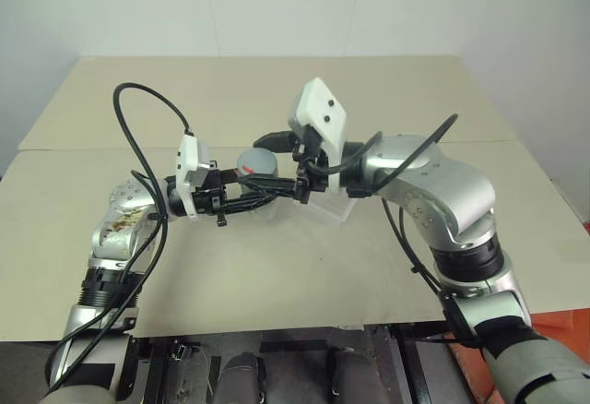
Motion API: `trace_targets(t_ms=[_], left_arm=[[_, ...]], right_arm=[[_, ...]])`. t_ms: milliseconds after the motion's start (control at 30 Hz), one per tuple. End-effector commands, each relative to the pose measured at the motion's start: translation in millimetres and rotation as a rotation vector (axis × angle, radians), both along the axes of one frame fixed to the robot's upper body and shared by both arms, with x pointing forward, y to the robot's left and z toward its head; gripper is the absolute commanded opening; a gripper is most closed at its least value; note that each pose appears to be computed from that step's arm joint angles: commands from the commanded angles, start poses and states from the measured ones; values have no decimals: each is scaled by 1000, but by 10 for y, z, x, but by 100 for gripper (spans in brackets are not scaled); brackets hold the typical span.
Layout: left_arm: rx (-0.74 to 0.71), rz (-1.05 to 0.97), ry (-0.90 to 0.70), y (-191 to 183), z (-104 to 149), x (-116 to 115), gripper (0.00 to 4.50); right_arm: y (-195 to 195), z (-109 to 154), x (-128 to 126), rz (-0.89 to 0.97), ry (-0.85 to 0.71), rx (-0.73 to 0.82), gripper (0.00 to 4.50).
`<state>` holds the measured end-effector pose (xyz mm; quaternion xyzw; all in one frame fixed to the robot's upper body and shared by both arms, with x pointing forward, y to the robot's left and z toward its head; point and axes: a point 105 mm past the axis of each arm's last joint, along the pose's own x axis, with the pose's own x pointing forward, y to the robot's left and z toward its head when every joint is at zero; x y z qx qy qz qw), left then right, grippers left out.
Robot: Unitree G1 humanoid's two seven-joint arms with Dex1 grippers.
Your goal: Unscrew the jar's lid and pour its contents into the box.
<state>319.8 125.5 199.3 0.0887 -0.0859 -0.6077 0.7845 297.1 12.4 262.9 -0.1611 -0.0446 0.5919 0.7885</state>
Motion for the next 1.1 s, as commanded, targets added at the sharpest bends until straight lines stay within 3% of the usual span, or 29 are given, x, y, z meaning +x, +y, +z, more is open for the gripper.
trace_targets(t_ms=[33, 167, 400, 767, 1100], left_arm=[[-13, 1, -59, 21, 129, -42, 191], [-13, 4, -57, 27, 122, -43, 191], [-12, 6, -50, 37, 99, -62, 191], [-7, 42, 40, 112, -139, -147, 191], [0, -11, 71, 59, -150, -184, 191]], right_arm=[[1, 107, -22, 3, -42, 14, 357], [2, 110, -6, -6, -43, 16, 279], [-5, 141, 8, -11, -52, 29, 278], [-378, 526, 150, -109, -123, 124, 278], [-513, 538, 145, -146, -115, 152, 278]])
